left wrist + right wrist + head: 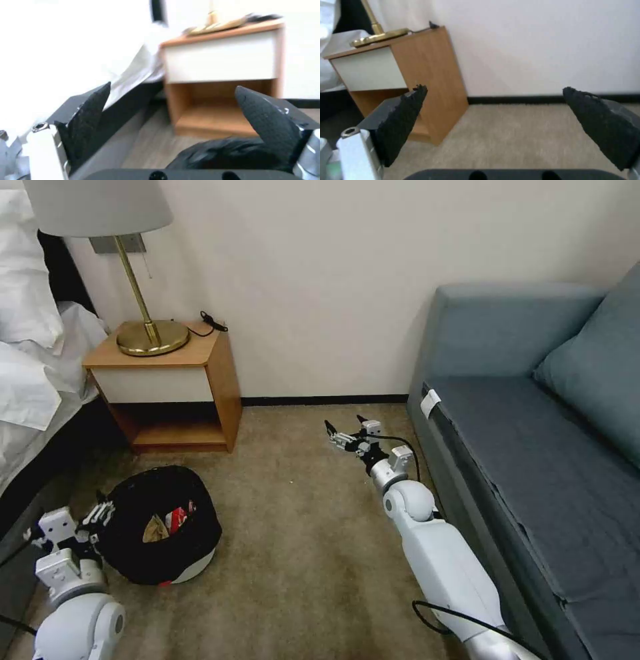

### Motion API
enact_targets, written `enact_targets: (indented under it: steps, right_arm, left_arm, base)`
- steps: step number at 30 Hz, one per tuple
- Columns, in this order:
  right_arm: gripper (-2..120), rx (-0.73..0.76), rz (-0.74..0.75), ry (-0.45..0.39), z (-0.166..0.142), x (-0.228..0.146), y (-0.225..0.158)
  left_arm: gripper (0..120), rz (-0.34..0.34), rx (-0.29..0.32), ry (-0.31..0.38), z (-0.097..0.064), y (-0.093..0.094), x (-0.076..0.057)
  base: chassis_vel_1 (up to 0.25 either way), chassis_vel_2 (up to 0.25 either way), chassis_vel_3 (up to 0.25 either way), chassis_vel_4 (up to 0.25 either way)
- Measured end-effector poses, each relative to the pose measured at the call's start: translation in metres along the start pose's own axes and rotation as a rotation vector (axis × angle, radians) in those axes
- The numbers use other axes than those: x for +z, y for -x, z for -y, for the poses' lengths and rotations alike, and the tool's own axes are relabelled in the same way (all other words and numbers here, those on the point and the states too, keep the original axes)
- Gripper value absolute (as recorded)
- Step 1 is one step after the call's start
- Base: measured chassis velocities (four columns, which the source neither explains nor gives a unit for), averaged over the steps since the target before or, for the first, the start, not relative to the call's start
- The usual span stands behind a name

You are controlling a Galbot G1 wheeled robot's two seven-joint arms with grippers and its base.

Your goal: Pick up the trash bin, then pick up the garbage on the floor and place it into the trash bin.

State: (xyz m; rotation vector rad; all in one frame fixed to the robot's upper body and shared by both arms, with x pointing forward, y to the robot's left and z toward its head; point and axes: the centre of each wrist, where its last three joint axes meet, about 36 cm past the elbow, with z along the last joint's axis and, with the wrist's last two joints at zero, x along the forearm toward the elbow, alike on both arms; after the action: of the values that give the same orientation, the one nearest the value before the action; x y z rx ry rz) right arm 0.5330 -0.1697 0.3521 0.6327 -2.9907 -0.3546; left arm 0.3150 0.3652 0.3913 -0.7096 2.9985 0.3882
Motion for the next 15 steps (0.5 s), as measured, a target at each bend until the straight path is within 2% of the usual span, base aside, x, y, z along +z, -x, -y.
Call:
enact_targets:
  steps: [1, 2, 3, 6, 8, 9, 10, 15]
  right_arm:
    - [100, 0.000, 0.000, 0.000, 0.000, 0.000, 0.000]
    - [100, 0.028, -0.043, 0.028, -0.005, 0.007, -0.011]
    - [100, 0.045, -0.066, 0.037, -0.009, 0.010, -0.017]
    - [100, 0.058, -0.093, 0.046, -0.012, 0.013, -0.025]
    - [100, 0.065, -0.116, 0.054, -0.014, 0.015, -0.032]
    - [100, 0.065, -0.116, 0.054, -0.014, 0.015, -0.032]
    - [100, 0.067, -0.128, 0.057, -0.015, 0.017, -0.036]
    - [100, 0.083, -0.133, 0.067, -0.017, 0.022, -0.043]
  left_arm:
    - [100, 0.000, 0.000, 0.000, 0.000, 0.000, 0.000]
    - [100, 0.031, 0.070, 0.013, 0.008, -0.002, -0.003]
    - [100, 0.042, 0.102, 0.013, 0.015, -0.002, -0.004]
    - [100, 0.050, 0.130, 0.007, 0.025, 0.000, -0.007]
    - [100, 0.040, 0.173, 0.006, 0.036, -0.001, -0.009]
    - [100, 0.040, 0.173, 0.006, 0.036, -0.001, -0.009]
    - [100, 0.036, 0.214, 0.007, 0.046, -0.001, -0.009]
    - [100, 0.040, 0.298, 0.020, 0.065, -0.003, 0.003]
  base:
    - [0.000, 0.000, 0.000, 0.000]
    - [0.000, 0.000, 0.000, 0.000]
    - [0.000, 0.000, 0.000, 0.000]
    - [0.000, 0.000, 0.000, 0.000]
    - [0.000, 0.000, 0.000, 0.000]
    - [0.000, 0.000, 0.000, 0.000]
    - [0.000, 0.000, 0.000, 0.000]
    - [0.000, 0.000, 0.000, 0.000]
